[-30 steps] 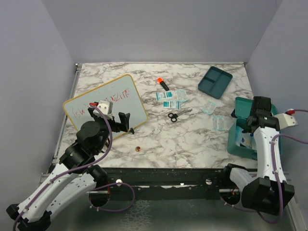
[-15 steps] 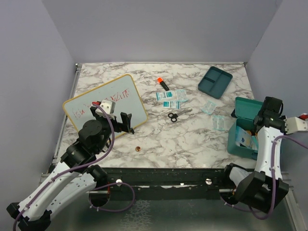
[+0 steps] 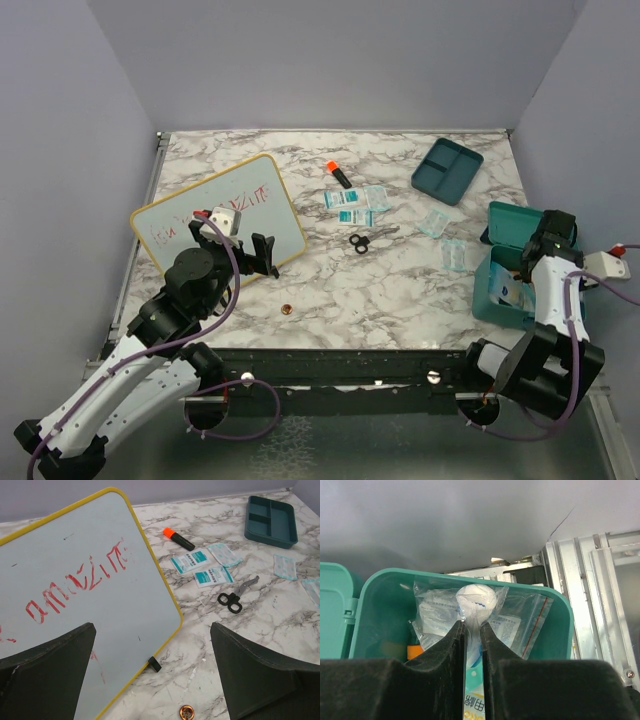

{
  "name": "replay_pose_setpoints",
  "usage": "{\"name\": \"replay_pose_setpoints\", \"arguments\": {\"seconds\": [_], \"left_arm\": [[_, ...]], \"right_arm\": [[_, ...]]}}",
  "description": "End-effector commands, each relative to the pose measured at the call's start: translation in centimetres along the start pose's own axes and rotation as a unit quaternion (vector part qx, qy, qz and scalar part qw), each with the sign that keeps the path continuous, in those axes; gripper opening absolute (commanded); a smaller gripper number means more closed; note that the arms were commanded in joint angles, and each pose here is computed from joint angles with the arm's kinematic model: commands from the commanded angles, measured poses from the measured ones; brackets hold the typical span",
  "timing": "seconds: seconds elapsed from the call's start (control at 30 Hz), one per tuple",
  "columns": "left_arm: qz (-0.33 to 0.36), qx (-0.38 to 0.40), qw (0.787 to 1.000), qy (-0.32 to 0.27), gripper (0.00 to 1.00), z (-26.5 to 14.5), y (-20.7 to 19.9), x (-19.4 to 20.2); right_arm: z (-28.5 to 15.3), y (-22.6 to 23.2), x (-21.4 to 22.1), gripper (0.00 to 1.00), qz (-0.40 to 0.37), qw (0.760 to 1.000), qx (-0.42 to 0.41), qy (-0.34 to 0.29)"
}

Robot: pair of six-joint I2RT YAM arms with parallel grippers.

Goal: Organize the medicine kit
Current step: Place the medical item at the medicine box.

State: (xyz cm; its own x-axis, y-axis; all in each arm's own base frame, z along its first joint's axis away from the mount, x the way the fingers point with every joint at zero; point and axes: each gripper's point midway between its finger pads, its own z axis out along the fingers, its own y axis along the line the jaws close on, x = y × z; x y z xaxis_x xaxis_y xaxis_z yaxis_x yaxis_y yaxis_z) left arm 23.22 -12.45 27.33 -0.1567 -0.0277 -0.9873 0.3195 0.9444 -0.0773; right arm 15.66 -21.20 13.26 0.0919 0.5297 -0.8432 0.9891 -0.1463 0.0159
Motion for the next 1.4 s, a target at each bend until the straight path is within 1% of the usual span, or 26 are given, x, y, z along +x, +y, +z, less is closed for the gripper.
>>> {"name": "replay_pose_setpoints", "arguments": {"seconds": [0.0,0.17,0.37,0.47,0.57,0.7,0.77,0.8,0.97,1.1,1.17,1.23,1.37], "left_arm": [[-0.005,0.006,1.0,-0.008,0.99,-0.2,-0.2,-0.1],[-0.007,0.005,1.0,-0.014,0.99,-0.4,0.0,-0.4],[-0.01,0.011,1.0,-0.015,0.99,-0.5,-0.2,-0.5],[-0.01,0.01,1.0,-0.018,0.99,-0.6,-0.2,-0.5],[-0.011,0.011,1.0,-0.018,0.99,-0.6,-0.2,-0.6],[-0.011,0.012,1.0,-0.018,0.99,-0.6,-0.2,-0.6],[-0.011,0.011,1.0,-0.018,0.99,-0.6,-0.2,-0.5],[-0.011,0.011,1.0,-0.018,0.99,-0.6,-0.2,-0.5],[-0.01,0.007,1.0,-0.018,0.99,-0.7,0.0,-0.5],[-0.009,0.008,1.0,-0.014,0.99,-0.5,-0.1,-0.4],[-0.007,0.009,1.0,-0.012,0.99,-0.4,-0.2,-0.3],[-0.007,0.008,1.0,-0.011,0.99,-0.4,-0.1,-0.2],[-0.008,0.004,1.0,-0.015,0.99,-0.5,0.0,-0.4]], "right_arm": [[1.1,0.5,0.7,0.19,0.01,1.0,0.001,0.01],[0.5,1.7,0.9,0.17,-0.001,0.999,-0.029,0.04],[-1.9,3.0,-1.9,0.14,0.009,0.995,-0.087,0.038],[-2.9,3.3,-2.7,0.14,0.015,0.993,-0.105,0.044],[-3.6,4.1,-2.0,0.14,0.014,0.988,-0.134,0.072],[-4.9,5.9,0.4,0.14,0.011,0.972,-0.189,0.136],[-5.4,6.6,1.2,0.14,0.012,0.966,-0.208,0.155],[-5.4,6.8,1.5,0.15,0.013,0.964,-0.212,0.161],[-4.7,6.1,2.7,0.29,0.02,0.967,-0.181,0.176],[-4.5,6.2,3.0,0.43,0.017,0.968,-0.176,0.179],[-4.9,6.8,2.5,0.48,0.007,0.965,-0.197,0.175],[-5.7,7.7,1.4,0.51,-0.004,0.958,-0.235,0.163],[-7.9,8.7,-0.7,0.53,-0.002,0.943,-0.304,0.139]]}}
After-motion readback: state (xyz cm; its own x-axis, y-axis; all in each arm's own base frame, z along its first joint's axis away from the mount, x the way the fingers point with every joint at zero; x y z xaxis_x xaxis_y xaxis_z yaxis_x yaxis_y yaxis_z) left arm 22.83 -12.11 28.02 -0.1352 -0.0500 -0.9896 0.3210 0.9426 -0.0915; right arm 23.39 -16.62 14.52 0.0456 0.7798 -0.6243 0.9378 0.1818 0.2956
